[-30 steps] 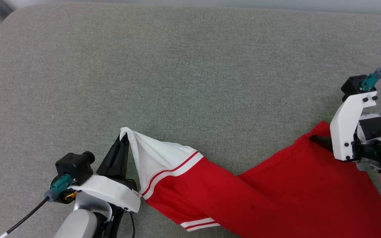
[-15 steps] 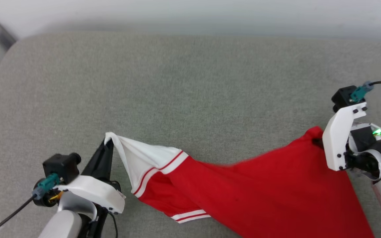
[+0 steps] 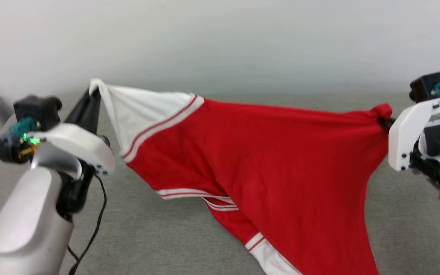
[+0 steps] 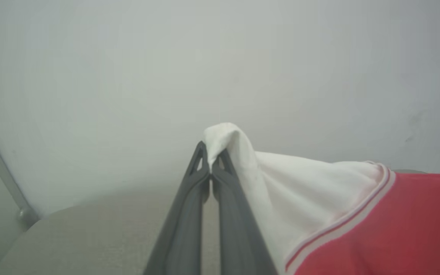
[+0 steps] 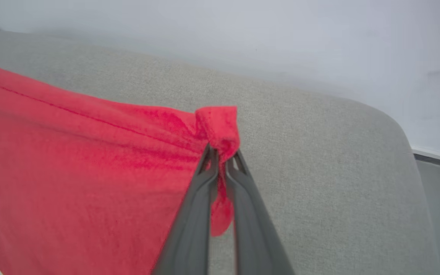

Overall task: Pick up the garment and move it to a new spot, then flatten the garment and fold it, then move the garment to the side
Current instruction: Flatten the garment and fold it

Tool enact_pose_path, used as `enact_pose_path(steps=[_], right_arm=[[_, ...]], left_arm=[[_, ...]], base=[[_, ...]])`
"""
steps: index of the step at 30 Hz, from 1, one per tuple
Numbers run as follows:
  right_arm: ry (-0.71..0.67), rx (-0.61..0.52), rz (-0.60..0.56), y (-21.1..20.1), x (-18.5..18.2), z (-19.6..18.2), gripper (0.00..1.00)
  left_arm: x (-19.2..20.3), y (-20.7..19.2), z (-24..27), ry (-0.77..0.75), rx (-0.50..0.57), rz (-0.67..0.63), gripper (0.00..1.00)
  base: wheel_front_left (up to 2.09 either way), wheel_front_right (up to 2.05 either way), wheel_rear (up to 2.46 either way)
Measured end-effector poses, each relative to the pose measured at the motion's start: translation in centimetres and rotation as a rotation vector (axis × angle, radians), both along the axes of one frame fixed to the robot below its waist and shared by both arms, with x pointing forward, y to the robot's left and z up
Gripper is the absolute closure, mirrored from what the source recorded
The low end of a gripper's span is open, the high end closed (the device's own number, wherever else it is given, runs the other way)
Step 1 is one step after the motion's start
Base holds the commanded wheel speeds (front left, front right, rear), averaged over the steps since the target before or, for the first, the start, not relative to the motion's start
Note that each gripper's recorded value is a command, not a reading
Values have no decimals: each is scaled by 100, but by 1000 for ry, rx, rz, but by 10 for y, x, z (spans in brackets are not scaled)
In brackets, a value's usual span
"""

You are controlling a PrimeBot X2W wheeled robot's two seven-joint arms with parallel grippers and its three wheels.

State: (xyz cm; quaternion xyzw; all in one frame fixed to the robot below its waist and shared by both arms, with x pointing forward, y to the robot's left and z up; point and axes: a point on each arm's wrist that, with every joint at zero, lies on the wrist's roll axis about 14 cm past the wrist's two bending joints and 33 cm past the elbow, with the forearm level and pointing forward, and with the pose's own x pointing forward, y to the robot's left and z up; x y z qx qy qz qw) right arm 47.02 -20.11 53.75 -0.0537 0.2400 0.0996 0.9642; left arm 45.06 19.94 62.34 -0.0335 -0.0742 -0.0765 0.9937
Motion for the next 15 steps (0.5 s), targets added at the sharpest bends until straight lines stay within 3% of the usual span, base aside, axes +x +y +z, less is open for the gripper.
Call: enact_pose_path(steps=[7, 15], right_arm=[[-194, -12, -64, -23, 26, 58, 100], [-372, -20, -90, -35, 81, 116, 100]], left_arm=[[45, -7, 51, -89, 51, -23, 100], [110, -7, 118, -245, 99, -19, 100]], base=[[0, 0, 0], [0, 0, 0]])
